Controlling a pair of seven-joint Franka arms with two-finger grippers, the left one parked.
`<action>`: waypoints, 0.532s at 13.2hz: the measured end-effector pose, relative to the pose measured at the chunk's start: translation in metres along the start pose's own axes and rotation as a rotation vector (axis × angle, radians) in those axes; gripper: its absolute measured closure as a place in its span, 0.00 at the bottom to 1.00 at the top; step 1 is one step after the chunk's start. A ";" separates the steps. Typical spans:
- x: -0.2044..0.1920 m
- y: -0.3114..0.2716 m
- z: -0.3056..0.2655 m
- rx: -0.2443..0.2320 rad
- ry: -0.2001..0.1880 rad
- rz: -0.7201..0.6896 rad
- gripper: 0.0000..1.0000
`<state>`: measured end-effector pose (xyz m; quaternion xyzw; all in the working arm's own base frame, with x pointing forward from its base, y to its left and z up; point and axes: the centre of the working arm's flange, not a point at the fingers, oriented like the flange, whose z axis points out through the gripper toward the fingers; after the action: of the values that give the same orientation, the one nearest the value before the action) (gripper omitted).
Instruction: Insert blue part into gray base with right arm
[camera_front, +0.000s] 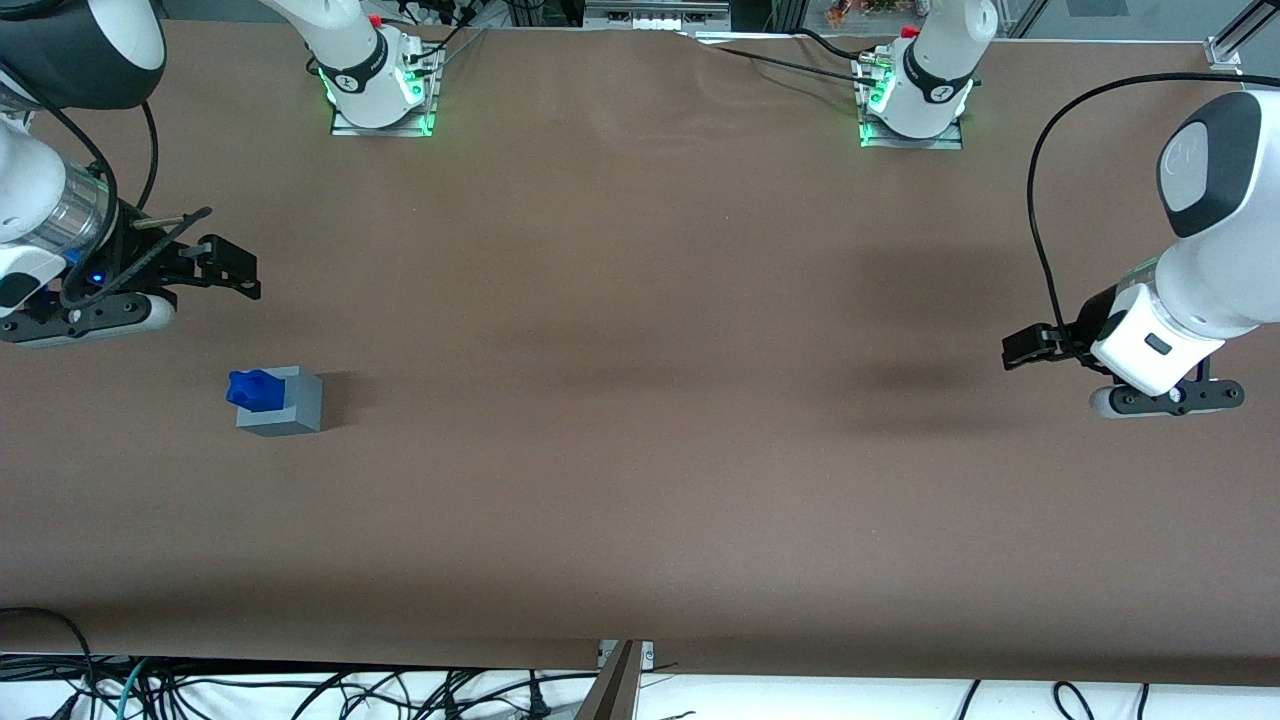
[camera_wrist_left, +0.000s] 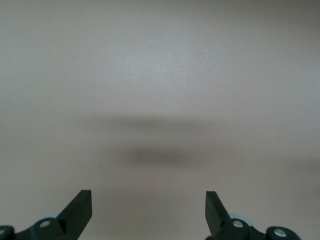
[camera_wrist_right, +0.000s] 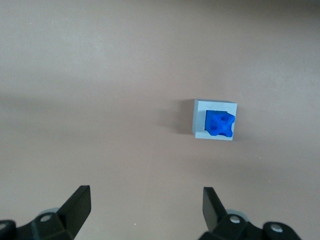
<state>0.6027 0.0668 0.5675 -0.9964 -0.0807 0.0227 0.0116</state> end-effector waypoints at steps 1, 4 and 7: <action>-0.003 0.001 0.000 -0.003 -0.004 0.002 0.01; -0.016 0.003 -0.012 -0.003 0.005 0.004 0.01; -0.023 0.015 -0.014 0.003 0.002 0.014 0.01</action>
<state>0.5828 0.0480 0.5821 -0.9970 -0.0735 0.0219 0.0131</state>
